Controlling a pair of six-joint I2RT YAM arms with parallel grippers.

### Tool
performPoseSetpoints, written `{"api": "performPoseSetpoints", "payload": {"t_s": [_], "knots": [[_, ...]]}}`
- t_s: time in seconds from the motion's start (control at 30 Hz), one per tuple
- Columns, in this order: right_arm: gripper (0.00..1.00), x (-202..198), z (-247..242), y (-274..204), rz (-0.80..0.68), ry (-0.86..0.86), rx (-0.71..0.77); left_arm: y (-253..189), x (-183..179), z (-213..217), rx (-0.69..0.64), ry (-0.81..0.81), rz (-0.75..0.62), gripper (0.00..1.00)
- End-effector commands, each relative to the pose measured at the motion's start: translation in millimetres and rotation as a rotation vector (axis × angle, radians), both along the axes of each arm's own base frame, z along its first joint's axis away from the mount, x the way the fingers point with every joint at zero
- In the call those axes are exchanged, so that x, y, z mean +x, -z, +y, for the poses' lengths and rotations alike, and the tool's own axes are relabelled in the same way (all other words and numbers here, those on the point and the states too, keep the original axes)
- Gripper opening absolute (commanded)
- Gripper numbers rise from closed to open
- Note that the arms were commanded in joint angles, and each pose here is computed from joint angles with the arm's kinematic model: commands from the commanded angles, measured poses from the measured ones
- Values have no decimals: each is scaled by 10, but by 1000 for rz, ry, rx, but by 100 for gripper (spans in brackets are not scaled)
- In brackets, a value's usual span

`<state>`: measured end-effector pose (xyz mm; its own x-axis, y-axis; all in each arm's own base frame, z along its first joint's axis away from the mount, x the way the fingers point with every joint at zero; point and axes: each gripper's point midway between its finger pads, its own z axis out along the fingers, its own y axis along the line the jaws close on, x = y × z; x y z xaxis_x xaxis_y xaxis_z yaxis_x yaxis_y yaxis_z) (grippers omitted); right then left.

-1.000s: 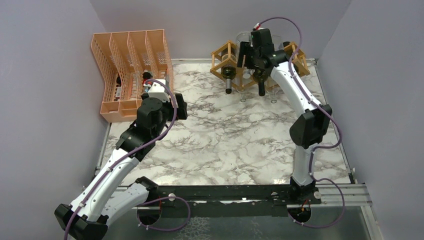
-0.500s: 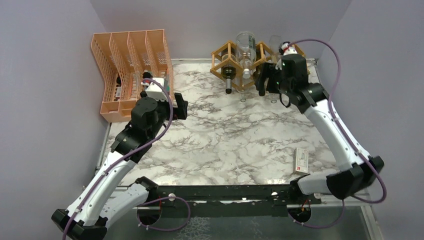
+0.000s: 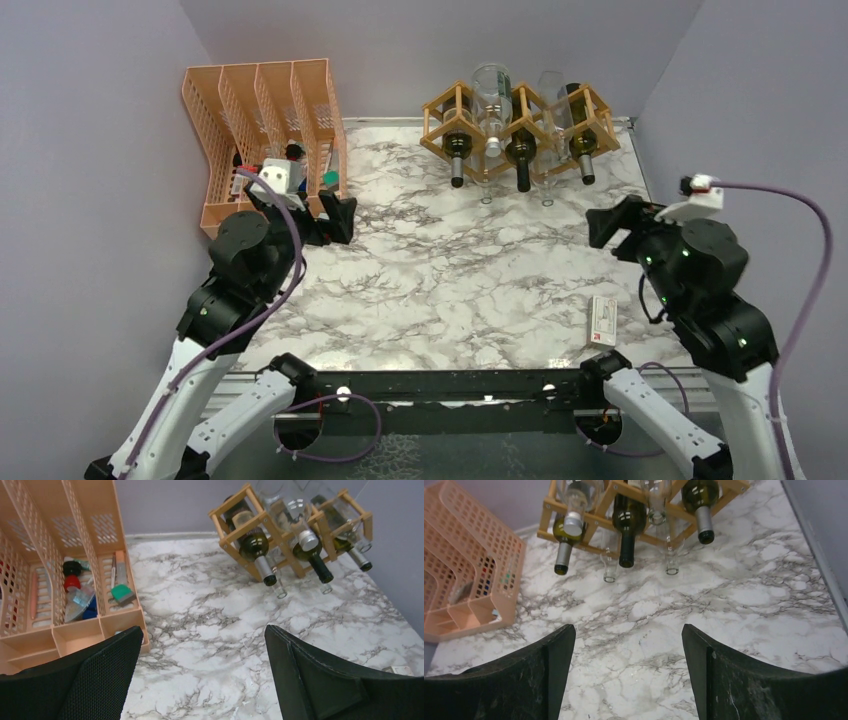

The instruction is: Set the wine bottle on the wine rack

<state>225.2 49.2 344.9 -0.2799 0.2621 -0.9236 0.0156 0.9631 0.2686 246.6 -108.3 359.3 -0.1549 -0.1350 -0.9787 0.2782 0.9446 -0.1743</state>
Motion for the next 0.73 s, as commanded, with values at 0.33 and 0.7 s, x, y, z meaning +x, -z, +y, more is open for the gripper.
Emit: {"api": "performPoseSetpoints", "payload": {"t_s": [0.33, 0.7], "knots": [[83, -551, -421, -668, -190, 82, -6, -1001, -578, 477, -59, -55, -246, 99], [83, -639, -453, -748, -218, 83, 12, -1003, -622, 512, -58, -60, -246, 99]]}}
